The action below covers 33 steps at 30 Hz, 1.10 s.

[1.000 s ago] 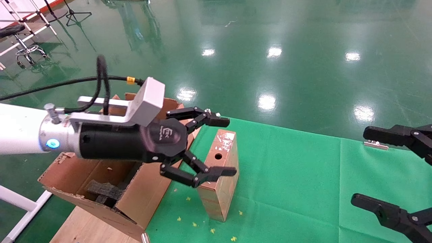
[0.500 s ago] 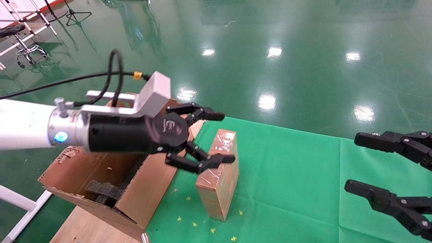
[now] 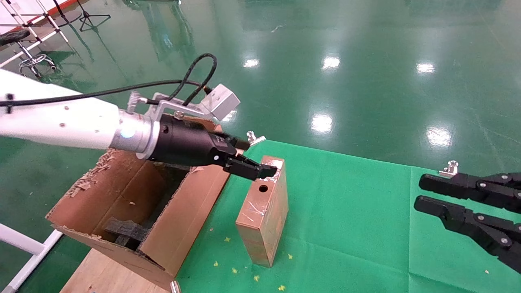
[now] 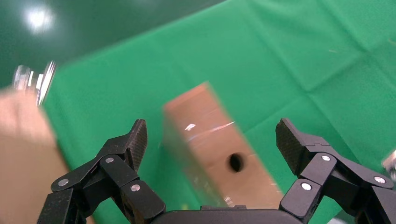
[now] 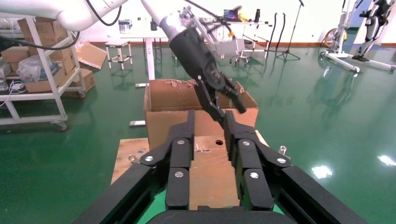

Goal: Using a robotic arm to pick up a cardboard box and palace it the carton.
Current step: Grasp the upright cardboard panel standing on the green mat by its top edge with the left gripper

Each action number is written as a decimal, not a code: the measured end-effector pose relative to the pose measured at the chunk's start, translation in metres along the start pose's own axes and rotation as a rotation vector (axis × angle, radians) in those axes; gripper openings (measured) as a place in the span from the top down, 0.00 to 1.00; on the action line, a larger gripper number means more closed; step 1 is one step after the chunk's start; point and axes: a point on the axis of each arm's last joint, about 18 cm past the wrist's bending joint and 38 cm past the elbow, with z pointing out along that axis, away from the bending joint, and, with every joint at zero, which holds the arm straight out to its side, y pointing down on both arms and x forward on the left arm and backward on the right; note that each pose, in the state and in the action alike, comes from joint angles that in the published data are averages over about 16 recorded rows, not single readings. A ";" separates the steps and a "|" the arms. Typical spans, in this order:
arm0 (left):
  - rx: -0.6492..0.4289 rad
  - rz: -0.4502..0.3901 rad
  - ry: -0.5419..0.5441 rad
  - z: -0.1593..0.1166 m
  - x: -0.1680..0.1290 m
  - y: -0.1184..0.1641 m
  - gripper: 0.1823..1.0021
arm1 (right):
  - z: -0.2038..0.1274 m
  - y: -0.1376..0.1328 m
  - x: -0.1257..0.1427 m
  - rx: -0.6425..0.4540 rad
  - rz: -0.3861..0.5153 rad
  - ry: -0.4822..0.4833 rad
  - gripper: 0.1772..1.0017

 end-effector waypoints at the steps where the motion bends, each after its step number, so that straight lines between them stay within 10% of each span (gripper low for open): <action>1: -0.019 -0.030 -0.013 0.003 0.000 -0.002 0.00 | 0.000 0.000 0.000 0.000 0.000 0.000 0.74; 12: -0.176 -0.241 -0.136 0.031 0.015 -0.030 0.00 | 0.000 0.000 0.000 0.000 0.000 0.000 0.93; 33: -0.368 -0.306 -0.226 0.082 0.047 -0.027 0.00 | 0.000 0.000 0.000 0.000 0.000 0.000 0.98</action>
